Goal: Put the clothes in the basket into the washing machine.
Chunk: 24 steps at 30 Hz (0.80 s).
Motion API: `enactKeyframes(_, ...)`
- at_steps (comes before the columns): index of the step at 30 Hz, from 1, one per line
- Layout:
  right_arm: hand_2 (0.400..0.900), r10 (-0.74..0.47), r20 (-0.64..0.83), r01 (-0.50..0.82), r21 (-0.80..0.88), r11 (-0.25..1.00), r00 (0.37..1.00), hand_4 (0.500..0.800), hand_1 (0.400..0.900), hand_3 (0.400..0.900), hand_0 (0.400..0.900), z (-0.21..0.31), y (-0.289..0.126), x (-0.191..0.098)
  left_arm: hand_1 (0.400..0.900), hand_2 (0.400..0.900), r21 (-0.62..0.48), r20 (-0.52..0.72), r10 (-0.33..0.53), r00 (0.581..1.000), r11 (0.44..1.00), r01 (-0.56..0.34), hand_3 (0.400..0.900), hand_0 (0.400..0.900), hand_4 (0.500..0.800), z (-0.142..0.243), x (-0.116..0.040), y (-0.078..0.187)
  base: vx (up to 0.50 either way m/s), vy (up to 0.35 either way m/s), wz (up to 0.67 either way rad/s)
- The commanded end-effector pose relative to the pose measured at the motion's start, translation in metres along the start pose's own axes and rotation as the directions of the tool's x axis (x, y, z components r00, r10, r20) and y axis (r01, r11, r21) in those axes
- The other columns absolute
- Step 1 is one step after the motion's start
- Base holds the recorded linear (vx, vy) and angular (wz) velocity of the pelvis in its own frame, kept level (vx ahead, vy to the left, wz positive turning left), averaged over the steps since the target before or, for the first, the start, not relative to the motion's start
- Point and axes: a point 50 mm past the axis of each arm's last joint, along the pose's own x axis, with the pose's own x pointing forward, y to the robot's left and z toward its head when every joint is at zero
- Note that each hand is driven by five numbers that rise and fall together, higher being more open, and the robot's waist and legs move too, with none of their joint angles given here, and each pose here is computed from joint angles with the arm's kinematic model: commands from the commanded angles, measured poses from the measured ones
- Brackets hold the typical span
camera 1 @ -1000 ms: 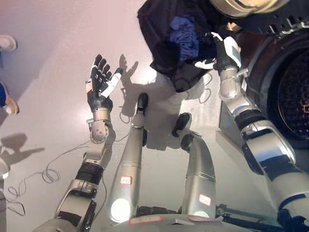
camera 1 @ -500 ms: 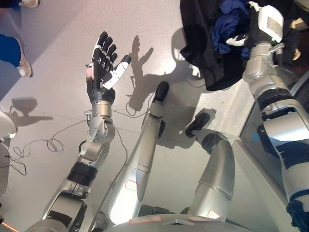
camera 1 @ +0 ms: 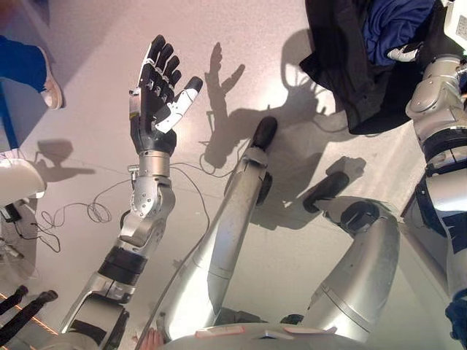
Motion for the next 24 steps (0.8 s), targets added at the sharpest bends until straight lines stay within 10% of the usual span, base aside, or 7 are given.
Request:
enactKeyframes(1, 0.900, -0.095, 0.039, 0.092, 0.060, 0.994, 0.995, 0.800, 0.900, 0.900, 0.900, 0.008, -0.021, 0.008, 0.900, 0.900, -0.078, 0.161, 0.040, 0.986, 0.997, -0.028, 0.900, 0.900, 0.800, 0.028, -0.014, 0.006, 0.010, 0.020, 0.05)
enactKeyframes(11, 0.900, 0.013, 0.051, -0.019, 0.118, 0.993, 0.999, 0.800, 0.900, 0.900, 0.900, 0.015, -0.012, 0.007, 0.900, 0.900, -0.110, 0.132, 0.011, 0.991, 0.994, 0.004, 0.900, 0.900, 0.800, 0.024, -0.015, 0.003, 0.004, -0.003, 0.04)
enactKeyframes(12, 0.592, 0.035, 0.067, -0.042, 0.105, 0.994, 0.997, 0.615, 0.592, 0.592, 0.592, 0.017, -0.009, 0.007, 0.900, 0.900, -0.113, 0.132, 0.013, 0.991, 0.994, 0.002, 0.900, 0.900, 0.800, 0.024, -0.015, 0.004, 0.000, 0.000, 0.00)
enactKeyframes(13, 0.400, 0.053, 0.073, -0.059, 0.087, 0.994, 0.996, 0.500, 0.400, 0.400, 0.400, 0.017, -0.006, 0.006, 0.900, 0.900, -0.113, 0.128, 0.014, 0.992, 0.994, 0.000, 0.900, 0.900, 0.800, 0.023, -0.015, 0.005, 0.006, -0.026, 0.03)
enactKeyframes(24, 0.400, 0.098, 0.115, -0.105, 0.056, 0.993, 0.989, 0.500, 0.400, 0.400, 0.400, 0.024, 0.001, 0.004, 0.900, 0.900, -0.129, 0.115, 0.028, 0.993, 0.992, -0.013, 0.900, 0.900, 0.800, 0.020, -0.014, 0.007, 0.001, -0.002, 0.00)
